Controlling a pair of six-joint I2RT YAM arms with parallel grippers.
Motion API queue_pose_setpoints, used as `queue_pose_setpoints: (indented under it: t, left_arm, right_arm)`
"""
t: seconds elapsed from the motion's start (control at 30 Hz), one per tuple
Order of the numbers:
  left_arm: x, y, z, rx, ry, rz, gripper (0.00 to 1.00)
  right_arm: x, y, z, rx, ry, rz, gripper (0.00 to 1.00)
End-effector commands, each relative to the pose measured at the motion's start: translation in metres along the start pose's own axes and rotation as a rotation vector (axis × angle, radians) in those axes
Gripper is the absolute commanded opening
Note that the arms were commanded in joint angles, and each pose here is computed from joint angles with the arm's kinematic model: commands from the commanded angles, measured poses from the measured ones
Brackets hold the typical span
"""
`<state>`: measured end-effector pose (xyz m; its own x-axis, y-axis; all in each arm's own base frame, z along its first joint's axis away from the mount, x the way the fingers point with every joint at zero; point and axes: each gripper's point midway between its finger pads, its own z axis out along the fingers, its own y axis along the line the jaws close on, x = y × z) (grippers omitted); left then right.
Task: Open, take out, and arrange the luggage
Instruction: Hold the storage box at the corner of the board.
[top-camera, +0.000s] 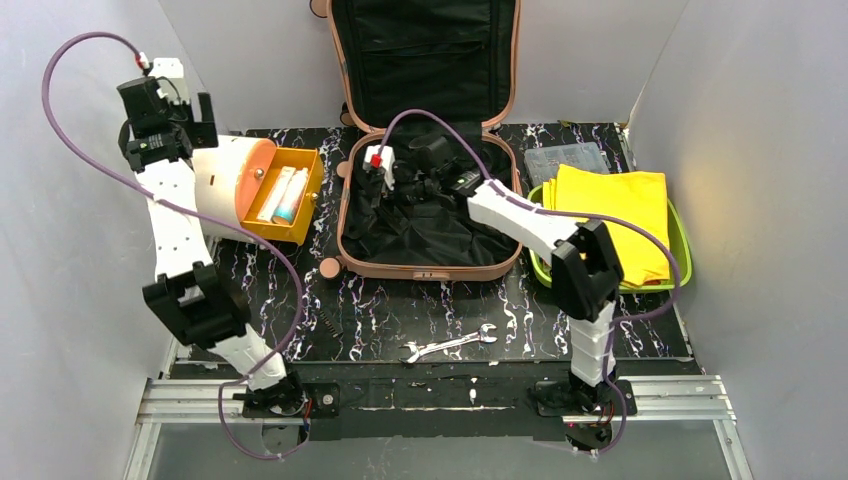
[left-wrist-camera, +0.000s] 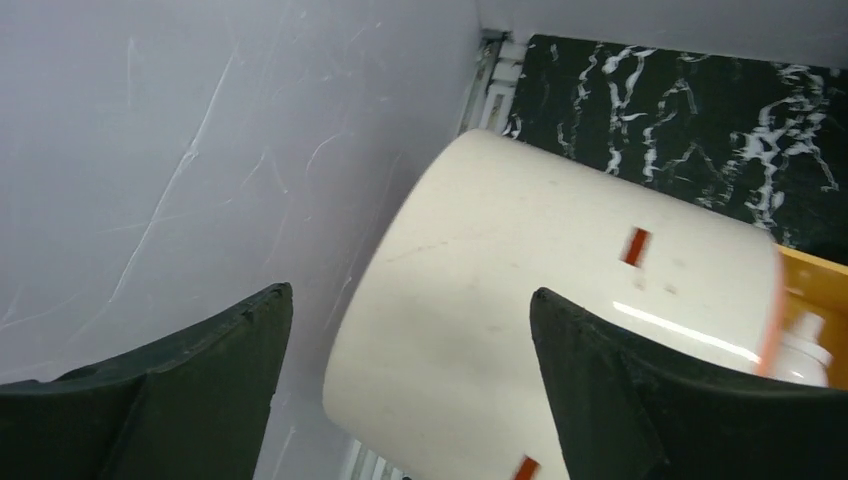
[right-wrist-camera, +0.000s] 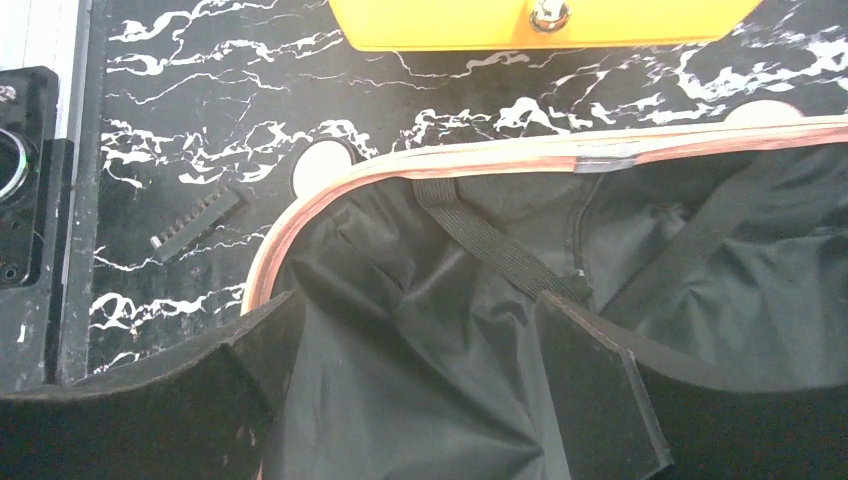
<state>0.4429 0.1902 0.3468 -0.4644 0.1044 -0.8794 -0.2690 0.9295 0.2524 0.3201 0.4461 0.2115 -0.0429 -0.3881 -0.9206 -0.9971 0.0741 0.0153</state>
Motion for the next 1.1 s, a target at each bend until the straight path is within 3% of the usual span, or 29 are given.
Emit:
queue_pose_setpoints:
  t: [0.0, 0.27, 0.33, 0.7, 0.87, 1.07]
  left_arm:
    - [-0.006, 0.051, 0.012, -0.124, -0.019, -0.112, 0.81]
    - [0.006, 0.071, 0.053, -0.175, 0.003, -0.08, 0.12]
    - [0.018, 0.073, 0.071, -0.184, 0.045, -0.058, 0.06]
    - [0.054, 0.066, 0.104, -0.135, 0.153, 0.022, 0.15]
    - [0.066, 0.053, 0.107, -0.063, 0.186, 0.039, 0.32]
    - [0.081, 0.028, 0.104, 0.057, 0.207, 0.031, 0.43]
  right_arm:
    - [0.0, -0.002, 0.018, -0.032, 0.018, 0.046, 0.93]
    - [0.026, 0.001, 0.025, -0.05, 0.066, 0.082, 0.92]
    - [0.033, 0.005, 0.026, -0.056, 0.075, 0.087, 0.92]
    - [0.03, 0.011, 0.028, -0.077, 0.071, 0.094, 0.92]
    - [0.021, 0.015, 0.035, -0.094, 0.061, 0.087, 0.93]
    - [0.01, 0.012, 0.059, -0.112, 0.063, 0.08, 0.95]
